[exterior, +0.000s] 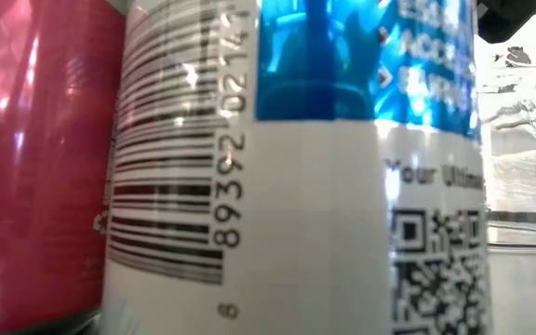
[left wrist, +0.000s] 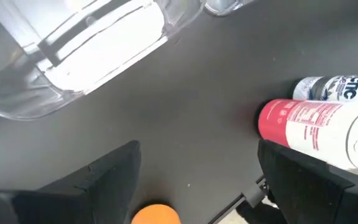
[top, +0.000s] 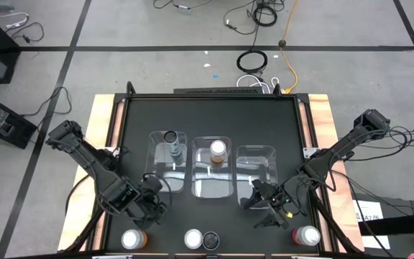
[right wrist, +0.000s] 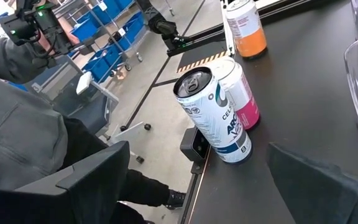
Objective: Sort soda cans
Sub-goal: Put the orange soda can into the middle transparent bin
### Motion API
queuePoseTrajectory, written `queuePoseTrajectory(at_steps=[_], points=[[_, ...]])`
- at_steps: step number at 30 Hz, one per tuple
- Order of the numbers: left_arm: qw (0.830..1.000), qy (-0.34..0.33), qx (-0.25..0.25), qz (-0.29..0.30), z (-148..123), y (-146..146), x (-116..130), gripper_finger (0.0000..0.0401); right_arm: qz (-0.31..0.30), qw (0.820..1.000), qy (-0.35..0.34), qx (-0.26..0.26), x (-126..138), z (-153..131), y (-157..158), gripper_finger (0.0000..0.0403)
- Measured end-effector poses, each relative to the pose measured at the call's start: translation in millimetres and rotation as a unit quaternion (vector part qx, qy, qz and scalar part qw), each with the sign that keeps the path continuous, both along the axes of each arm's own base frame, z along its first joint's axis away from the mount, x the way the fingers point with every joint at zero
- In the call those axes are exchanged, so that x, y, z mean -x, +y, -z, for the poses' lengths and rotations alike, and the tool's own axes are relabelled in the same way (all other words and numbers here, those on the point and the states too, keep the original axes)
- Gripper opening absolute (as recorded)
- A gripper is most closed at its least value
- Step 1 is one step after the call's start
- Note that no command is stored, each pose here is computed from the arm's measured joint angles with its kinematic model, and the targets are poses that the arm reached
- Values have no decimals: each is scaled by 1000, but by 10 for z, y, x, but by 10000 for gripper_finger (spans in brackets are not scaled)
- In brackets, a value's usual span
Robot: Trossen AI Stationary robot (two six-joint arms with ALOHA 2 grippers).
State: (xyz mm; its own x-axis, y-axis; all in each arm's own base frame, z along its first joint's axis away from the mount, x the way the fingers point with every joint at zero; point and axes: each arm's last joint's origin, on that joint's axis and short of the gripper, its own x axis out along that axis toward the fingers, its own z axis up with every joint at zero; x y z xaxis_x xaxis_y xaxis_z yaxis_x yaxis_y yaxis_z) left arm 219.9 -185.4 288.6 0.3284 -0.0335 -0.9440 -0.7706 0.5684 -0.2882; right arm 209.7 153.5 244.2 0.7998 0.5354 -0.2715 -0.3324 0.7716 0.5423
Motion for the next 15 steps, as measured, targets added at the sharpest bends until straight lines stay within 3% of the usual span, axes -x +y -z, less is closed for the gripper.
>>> queuePoseTrajectory(at_steps=[4,10,15], points=[[1000,0,-2,7,0,0,1,341,0,1000,0,2,0,2,0,370],[1000,1,-2,10,0,0,0,393,-1,1000,-1,4,0,2,0,370],[1000,0,0,6,0,-1,-2,384,-2,1000,-3,6,1,2,-1,370]])
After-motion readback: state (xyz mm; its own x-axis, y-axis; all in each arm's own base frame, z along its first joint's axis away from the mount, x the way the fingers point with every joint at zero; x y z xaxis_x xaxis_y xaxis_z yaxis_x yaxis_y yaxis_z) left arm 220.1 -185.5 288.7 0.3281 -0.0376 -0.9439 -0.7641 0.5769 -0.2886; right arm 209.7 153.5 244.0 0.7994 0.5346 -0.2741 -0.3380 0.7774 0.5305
